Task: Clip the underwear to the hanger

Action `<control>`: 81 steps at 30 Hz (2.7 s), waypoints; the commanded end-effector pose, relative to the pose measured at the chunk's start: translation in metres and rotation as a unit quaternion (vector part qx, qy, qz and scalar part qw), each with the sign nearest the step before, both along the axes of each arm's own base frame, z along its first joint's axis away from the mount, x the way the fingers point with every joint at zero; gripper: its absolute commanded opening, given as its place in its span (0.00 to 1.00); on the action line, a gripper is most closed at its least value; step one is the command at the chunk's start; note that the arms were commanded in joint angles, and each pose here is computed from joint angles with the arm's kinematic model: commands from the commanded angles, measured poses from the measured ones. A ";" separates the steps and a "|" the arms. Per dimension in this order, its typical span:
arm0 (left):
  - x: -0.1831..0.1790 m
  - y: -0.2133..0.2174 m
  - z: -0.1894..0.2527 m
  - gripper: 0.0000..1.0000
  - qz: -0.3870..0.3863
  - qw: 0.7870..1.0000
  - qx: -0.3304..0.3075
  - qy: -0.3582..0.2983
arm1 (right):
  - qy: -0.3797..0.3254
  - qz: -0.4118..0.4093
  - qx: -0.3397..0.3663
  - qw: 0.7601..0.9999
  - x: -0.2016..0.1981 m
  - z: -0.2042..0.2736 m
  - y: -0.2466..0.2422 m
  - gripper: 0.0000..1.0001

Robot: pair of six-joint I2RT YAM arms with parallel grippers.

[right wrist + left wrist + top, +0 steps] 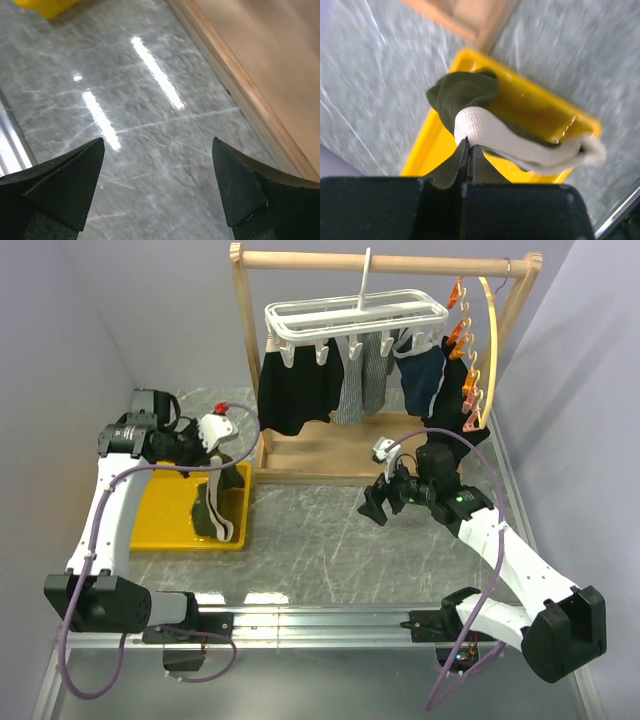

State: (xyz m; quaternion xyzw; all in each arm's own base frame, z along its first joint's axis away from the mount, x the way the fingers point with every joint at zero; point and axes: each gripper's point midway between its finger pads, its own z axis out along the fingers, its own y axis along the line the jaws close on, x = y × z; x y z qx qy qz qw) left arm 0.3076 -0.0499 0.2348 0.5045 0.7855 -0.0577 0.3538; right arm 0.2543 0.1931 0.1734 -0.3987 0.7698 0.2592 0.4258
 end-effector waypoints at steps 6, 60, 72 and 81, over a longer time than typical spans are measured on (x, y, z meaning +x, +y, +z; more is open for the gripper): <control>-0.033 -0.067 0.095 0.00 -0.050 0.991 -0.116 -0.036 | -0.044 0.053 0.041 0.997 -0.005 0.049 0.025 0.93; 0.025 -0.235 -0.060 0.00 0.348 0.850 -0.258 0.298 | 0.294 -0.047 0.093 0.950 -0.034 -0.089 0.037 0.81; 0.020 -0.242 -0.070 0.00 0.326 0.848 -0.257 0.328 | 0.351 -0.073 0.107 0.927 -0.012 -0.118 0.052 0.54; 0.009 -0.239 -0.095 0.00 0.333 0.841 -0.231 0.359 | 0.329 -0.064 0.100 0.937 -0.008 -0.100 0.042 0.00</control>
